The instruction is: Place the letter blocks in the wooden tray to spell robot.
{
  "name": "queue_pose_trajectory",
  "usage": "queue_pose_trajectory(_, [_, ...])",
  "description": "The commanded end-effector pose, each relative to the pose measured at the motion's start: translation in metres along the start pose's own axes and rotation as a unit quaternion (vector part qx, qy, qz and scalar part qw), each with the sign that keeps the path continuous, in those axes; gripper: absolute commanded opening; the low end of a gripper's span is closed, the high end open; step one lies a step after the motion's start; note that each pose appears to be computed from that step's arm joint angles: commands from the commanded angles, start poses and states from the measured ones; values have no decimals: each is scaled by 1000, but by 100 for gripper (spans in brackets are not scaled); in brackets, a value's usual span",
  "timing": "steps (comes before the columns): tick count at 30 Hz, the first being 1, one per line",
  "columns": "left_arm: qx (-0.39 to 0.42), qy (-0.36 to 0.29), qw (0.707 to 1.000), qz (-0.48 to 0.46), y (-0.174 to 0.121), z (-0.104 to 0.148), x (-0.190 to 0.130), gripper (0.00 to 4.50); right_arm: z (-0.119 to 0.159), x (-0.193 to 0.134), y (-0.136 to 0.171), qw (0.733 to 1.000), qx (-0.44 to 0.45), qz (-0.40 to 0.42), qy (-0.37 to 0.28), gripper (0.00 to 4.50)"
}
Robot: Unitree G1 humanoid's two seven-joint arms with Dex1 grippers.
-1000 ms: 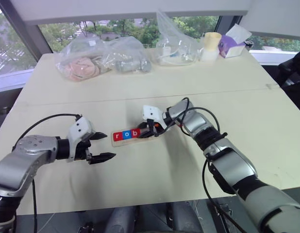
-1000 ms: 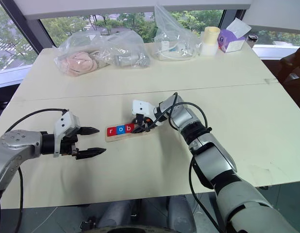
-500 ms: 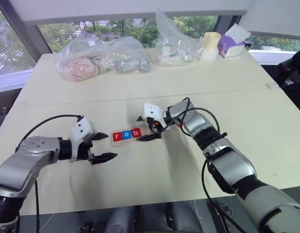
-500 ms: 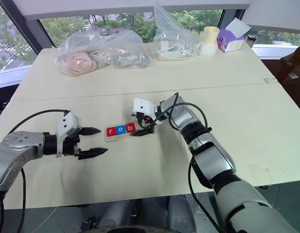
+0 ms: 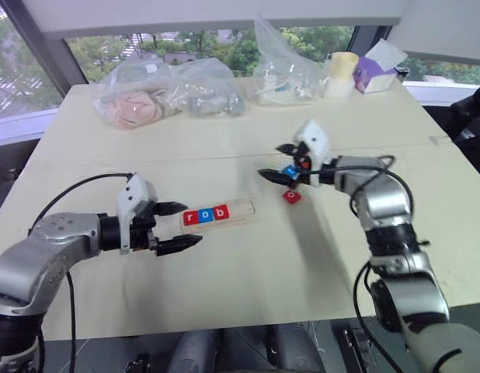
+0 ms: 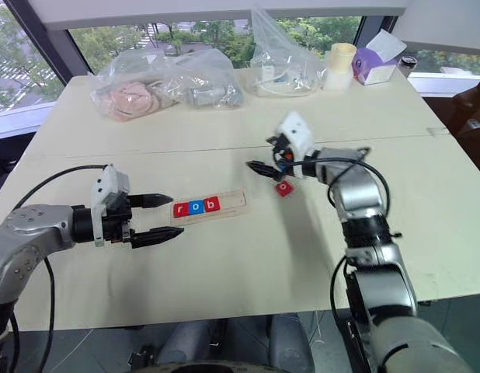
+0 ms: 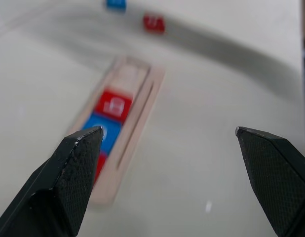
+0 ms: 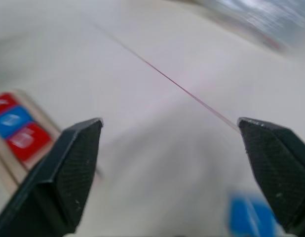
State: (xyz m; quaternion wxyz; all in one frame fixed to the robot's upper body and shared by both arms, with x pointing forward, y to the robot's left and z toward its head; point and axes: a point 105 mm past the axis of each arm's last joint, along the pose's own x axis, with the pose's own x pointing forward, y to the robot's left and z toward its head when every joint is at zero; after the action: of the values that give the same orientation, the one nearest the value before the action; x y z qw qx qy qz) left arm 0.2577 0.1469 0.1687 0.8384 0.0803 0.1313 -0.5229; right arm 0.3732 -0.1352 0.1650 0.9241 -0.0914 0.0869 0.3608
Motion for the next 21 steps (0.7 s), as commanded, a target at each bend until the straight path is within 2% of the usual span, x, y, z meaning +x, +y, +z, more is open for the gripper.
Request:
queue_pose_trajectory(1, [22, 6, 1000, -21, -10, 4, 9, 450, -2, -17, 13, 999, 19, -38, -11, 449])
queue_pose_trajectory(5, [12, -9, 1000, -22, -6, 6, 20, 450, -31, -22, 17, 991, 72, -108, 14, 449])
queue_pose_trajectory(9, [9, -7, 999, -36, -5, 3, 28, 450, -44, -17, 26, 991, 73, -114, 24, 449])
queue_pose_trajectory(18, [20, -19, 999, -33, -5, 9, 35, 450, -67, -9, 16, 989, 61, -128, 47, 449])
queue_pose_trajectory(21, [21, -17, 999, -29, -5, 7, 35, 450, -72, -6, 13, 988, 63, -134, 50, 367])
